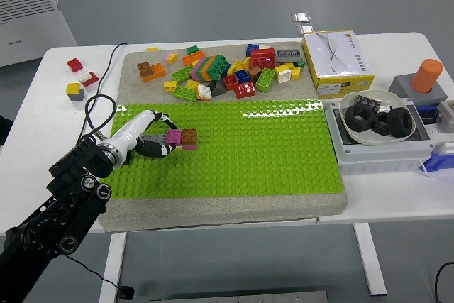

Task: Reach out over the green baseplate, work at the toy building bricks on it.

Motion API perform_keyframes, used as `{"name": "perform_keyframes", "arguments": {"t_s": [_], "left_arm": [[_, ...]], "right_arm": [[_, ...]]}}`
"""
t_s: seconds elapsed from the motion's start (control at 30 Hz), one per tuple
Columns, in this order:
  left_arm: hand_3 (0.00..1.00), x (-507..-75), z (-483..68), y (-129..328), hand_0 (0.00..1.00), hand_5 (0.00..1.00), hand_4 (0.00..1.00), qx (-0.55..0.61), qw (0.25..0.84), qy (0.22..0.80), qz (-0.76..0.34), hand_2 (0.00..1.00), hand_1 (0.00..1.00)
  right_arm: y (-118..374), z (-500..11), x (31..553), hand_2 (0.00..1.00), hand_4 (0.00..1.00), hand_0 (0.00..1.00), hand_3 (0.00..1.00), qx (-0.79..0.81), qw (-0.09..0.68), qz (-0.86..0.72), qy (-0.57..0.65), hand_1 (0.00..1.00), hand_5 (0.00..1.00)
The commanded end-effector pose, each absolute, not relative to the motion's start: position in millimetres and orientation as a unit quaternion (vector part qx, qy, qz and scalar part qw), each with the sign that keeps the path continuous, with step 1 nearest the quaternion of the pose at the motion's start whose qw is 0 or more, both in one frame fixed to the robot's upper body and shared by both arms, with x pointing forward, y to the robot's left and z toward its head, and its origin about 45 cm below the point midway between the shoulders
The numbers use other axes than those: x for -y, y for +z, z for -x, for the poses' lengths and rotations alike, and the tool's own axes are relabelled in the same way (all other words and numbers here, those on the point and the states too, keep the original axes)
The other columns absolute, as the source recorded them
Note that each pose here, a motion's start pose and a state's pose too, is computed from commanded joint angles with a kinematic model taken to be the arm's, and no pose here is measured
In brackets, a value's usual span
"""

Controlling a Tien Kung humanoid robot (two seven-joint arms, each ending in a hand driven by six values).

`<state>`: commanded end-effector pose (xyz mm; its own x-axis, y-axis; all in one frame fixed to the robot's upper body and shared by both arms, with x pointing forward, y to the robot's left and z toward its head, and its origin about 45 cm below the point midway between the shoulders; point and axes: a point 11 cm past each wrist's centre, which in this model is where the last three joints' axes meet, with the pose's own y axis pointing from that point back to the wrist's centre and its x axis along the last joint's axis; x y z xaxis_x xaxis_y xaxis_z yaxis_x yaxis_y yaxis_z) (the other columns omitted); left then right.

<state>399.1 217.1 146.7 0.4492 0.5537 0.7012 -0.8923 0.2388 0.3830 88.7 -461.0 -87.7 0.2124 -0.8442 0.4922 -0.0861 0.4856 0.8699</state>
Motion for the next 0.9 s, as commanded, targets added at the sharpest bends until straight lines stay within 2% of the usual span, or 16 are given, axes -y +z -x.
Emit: {"name": "perform_keyframes", "arguments": {"t_s": [0.9], "left_arm": [[0.586,-217.8,-398.0,144.8,0.958,0.002,0.484,0.218,0.756,0.478,-0.390,0.893,0.941]], "right_arm": [[-88.0,-86.4,461.4,0.739,0.811,0.667,0.776,0.556,0.659,-0.416,-0.288,0.653,0.998]]}}
